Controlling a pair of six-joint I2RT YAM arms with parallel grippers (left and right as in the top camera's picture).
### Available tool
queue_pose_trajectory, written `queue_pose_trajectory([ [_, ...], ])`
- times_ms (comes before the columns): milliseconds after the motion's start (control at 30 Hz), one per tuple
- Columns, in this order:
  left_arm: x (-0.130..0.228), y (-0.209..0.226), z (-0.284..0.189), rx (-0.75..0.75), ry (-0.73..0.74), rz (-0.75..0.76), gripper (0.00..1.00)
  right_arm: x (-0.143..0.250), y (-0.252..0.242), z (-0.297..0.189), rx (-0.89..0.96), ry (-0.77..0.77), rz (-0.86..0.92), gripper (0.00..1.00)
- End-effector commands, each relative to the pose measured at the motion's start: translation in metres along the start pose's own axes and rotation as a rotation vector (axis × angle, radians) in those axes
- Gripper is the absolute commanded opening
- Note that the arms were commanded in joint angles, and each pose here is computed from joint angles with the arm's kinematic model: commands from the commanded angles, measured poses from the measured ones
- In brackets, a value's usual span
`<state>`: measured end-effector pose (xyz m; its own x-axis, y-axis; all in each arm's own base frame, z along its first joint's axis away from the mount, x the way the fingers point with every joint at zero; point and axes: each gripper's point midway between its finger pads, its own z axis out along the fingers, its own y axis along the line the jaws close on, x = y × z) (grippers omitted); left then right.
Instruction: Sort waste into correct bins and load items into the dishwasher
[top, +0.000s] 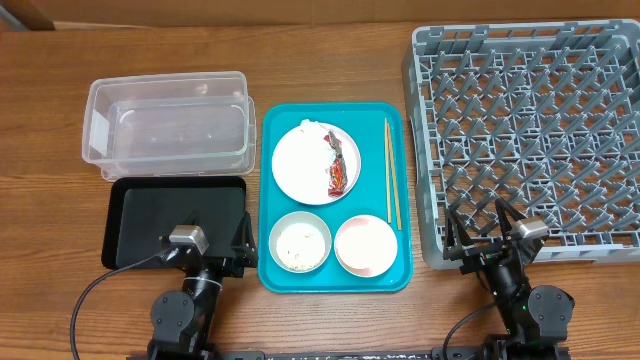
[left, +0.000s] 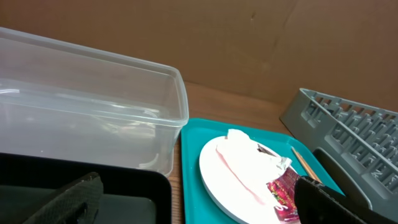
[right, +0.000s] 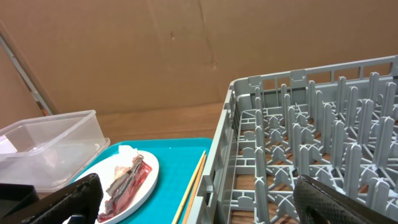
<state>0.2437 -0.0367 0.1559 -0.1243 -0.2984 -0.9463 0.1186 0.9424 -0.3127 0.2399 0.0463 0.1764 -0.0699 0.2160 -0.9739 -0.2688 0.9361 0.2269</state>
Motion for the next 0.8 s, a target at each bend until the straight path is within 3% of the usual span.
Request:
queue_pose_trajectory([
  [0,-0.003,0.006,0.0,-0.034,-0.019,0.005,1.0,0.0,-0.003,0.0,0.012,-0.013,-0.007,1.0],
  [333,0.0,-0.002,0.0,0.01,-0.005,-0.001,1.0,0.0,-0.003,0.0,0.012,-0.013,-0.007,1.0],
  [533,-0.021,-0.027,-0.003,0.142,-0.078,-0.026,1.0,-0.004,-0.001,0.0,0.003,-0.027,-0.007,1.0],
  [767,-0.042,-0.036,-0.007,0.189,-0.16,-0.028,1.0,-0.016,0.031,-0.004,-0.17,-0.056,-0.033,1.0],
])
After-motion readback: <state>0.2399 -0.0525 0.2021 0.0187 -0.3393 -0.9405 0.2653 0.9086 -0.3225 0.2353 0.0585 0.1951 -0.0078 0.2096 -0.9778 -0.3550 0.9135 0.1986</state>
